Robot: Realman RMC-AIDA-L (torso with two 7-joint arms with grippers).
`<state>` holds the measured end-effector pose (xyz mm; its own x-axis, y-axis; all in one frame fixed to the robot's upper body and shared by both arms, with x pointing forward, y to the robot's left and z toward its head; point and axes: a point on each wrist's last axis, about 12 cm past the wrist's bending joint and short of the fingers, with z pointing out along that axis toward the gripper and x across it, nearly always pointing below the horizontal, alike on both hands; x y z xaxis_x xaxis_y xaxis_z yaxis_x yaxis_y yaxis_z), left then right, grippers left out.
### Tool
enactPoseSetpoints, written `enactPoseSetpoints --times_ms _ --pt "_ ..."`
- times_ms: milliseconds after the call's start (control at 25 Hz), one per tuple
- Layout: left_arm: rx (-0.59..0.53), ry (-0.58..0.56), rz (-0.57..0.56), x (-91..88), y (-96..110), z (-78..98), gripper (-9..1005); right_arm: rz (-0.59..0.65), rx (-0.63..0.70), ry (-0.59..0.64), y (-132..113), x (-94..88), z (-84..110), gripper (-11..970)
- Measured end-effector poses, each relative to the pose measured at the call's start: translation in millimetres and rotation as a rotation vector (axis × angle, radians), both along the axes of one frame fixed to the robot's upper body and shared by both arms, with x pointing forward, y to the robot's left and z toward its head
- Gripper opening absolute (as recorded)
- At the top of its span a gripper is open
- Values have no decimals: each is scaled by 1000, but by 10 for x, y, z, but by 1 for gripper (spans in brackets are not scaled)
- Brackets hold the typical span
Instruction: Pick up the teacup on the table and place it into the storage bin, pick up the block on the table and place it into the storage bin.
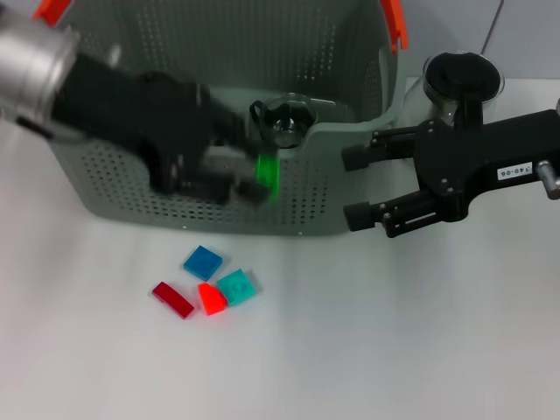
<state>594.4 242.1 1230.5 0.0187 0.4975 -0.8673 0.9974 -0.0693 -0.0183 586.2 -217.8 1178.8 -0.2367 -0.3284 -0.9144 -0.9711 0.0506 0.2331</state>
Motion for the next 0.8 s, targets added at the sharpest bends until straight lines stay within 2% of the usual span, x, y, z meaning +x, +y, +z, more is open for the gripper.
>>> enactPoseSetpoints --times_ms 160,280,600,680,800 --pt "-36 -41 108 154 57 117 481 9 1 0 -13 -8 11 912" --pt "-46 -62 241 334 101 137 486 11 -1 -1 -30 -6 24 913" --pt "-19 -40 669 783 142 -27 499 8 2 1 -83 -10 43 913" --pt "4 -25 752 856 115 -75 503 6 3 2 -95 -13 41 912" --pt "37 -10 811 888 80 -155 508 5 0 2 -107 -16 36 911"
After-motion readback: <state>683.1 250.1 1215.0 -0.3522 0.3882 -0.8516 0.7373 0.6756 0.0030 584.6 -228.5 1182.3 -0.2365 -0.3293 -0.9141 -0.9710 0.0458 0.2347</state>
